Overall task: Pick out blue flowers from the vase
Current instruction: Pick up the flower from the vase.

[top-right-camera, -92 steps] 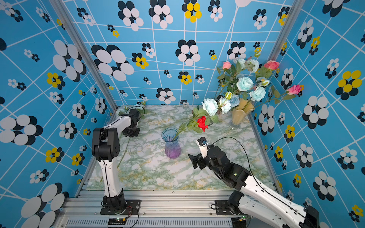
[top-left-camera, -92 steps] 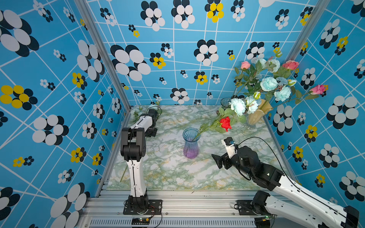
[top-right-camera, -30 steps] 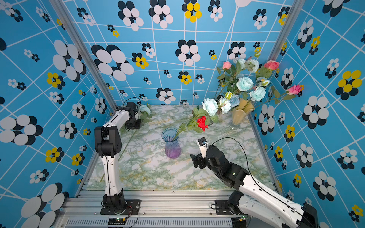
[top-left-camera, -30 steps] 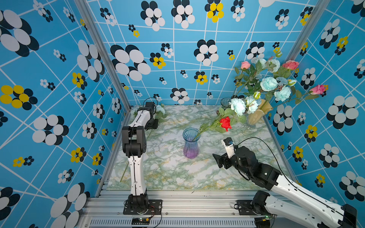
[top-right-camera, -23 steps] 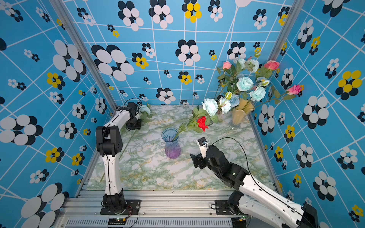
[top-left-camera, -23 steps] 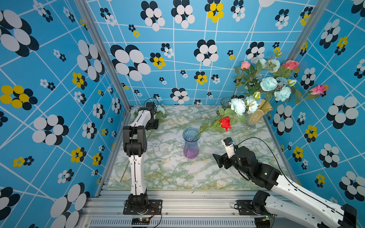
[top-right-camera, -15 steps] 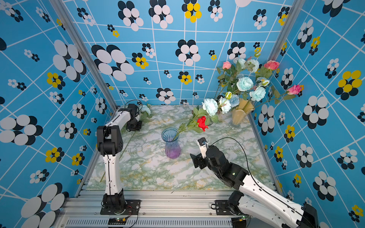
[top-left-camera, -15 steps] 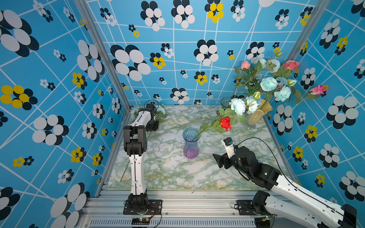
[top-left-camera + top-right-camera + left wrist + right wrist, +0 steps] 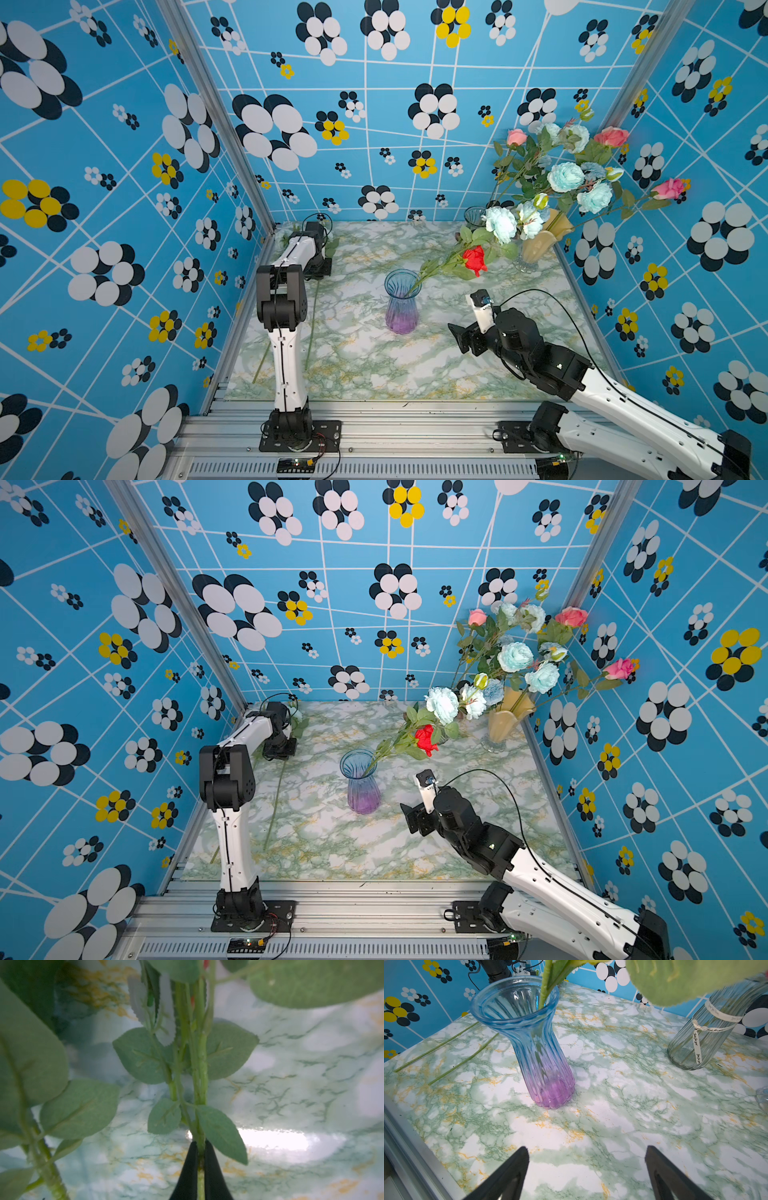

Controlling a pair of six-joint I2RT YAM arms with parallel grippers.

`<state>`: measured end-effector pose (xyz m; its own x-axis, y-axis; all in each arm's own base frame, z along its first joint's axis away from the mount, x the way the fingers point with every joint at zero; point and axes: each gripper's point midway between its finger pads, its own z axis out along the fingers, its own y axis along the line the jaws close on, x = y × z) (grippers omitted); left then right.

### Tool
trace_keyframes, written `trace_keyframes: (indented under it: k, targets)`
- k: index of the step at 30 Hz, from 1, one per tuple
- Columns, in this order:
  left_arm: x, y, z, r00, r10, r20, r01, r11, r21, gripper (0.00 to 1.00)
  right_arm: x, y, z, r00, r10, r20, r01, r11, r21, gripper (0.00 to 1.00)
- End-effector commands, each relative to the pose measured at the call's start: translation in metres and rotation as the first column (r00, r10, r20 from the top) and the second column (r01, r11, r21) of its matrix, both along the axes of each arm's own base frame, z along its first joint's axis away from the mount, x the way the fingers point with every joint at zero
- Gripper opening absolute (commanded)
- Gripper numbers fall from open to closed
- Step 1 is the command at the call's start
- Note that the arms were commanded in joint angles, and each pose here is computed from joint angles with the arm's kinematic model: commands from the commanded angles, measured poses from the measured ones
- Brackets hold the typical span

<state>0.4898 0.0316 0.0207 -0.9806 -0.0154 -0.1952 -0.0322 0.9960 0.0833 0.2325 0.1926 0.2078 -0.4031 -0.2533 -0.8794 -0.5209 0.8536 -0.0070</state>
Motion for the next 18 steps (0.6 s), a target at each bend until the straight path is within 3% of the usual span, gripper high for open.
trace_keyframes:
  k: [1, 7, 16, 18]
  targets:
    - [-0.018, 0.017, 0.008, 0.999, 0.003, -0.035, 0.000, 0.997, 0.072, 0.00, 0.000, -0.002, 0.004, 1.000, -0.005, 0.016, 0.004, 1.000, 0.018, 0.91]
    - [-0.031, 0.029, 0.013, 0.999, -0.024, -0.037, 0.029, 0.989, 0.148, 0.00, -0.002, -0.003, 0.008, 1.000, -0.003, 0.023, 0.002, 1.000, 0.030, 0.90]
    - [-0.018, 0.033, 0.018, 0.999, -0.045, 0.004, 0.044, 0.987, 0.157, 0.00, -0.003, -0.004, 0.009, 1.000, -0.002, 0.024, 0.001, 0.999, 0.036, 0.90]
    - [-0.015, 0.033, 0.016, 0.999, -0.045, 0.008, 0.043, 0.988, 0.150, 0.06, -0.002, -0.004, 0.009, 1.000, -0.003, 0.025, 0.003, 0.999, 0.034, 0.90]
